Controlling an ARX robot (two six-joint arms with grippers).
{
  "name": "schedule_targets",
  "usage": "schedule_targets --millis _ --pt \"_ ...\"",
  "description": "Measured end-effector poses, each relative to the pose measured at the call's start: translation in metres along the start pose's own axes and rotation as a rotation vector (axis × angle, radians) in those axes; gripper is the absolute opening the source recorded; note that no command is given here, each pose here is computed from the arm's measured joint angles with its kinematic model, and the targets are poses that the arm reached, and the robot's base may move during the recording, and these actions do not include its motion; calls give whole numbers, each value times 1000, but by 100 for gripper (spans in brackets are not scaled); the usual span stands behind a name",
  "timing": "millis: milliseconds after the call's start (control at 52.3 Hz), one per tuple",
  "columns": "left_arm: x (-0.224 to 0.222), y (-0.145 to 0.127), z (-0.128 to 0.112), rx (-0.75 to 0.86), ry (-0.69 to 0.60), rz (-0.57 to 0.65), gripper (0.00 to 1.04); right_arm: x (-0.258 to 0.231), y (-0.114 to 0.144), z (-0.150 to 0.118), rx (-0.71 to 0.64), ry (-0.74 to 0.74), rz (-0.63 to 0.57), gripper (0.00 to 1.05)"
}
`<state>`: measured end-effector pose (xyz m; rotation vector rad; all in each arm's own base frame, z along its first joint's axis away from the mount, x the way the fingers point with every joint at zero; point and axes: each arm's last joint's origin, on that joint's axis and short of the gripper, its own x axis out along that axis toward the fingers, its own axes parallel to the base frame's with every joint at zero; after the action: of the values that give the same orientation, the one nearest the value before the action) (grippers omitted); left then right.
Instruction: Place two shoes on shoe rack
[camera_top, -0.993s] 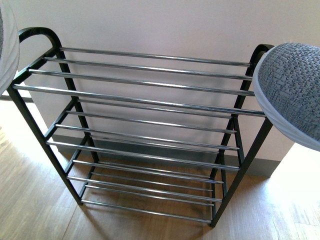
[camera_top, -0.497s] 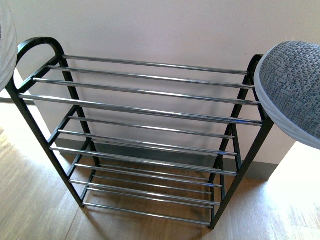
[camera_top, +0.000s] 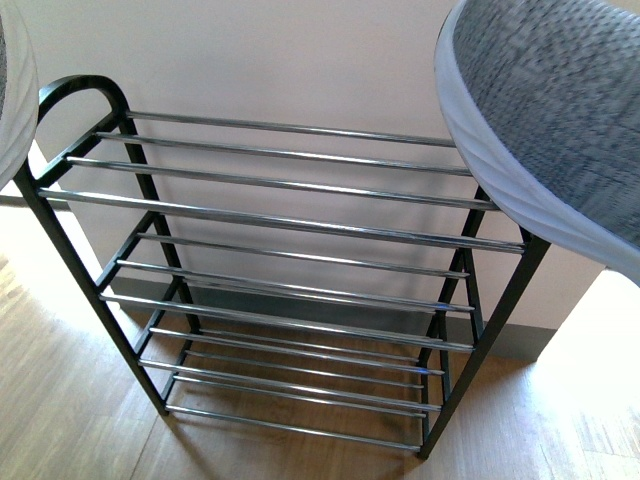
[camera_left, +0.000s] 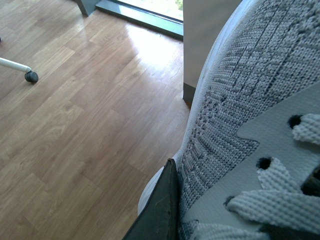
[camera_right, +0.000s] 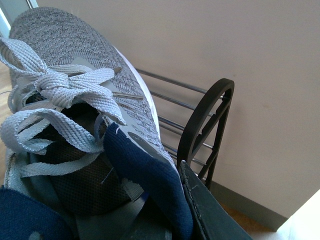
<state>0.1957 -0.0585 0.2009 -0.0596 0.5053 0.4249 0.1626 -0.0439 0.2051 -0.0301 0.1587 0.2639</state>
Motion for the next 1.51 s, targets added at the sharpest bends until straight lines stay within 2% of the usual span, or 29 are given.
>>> schedule_targets --millis 134,248,401,573,783,974,1146,1280,1376,1509 --pt "0 0 0 0 0 0 2 23 -9 18 -31 -1 -34 1" --pt "0 0 0 0 0 0 2 48 -17 44 -60 -15 -46 1" --pt "0 0 0 0 0 0 2 71 -15 71 -89 -27 -26 1" --pt "0 0 0 0 0 0 2 87 -12 92 -92 6 -72 1" --pt "0 0 0 0 0 0 2 119 1 120 -2 95 -138 1" --pt "0 0 0 0 0 0 2 146 16 143 166 275 -227 1" --pt "0 0 0 0 0 0 2 160 16 144 314 464 -333 1" --pt "0 0 0 0 0 0 2 171 16 131 420 576 -392 1" --pt "0 0 0 0 0 0 2 175 22 124 434 615 -429 1" --pt "0 0 0 0 0 0 2 178 38 127 411 624 -438 1"
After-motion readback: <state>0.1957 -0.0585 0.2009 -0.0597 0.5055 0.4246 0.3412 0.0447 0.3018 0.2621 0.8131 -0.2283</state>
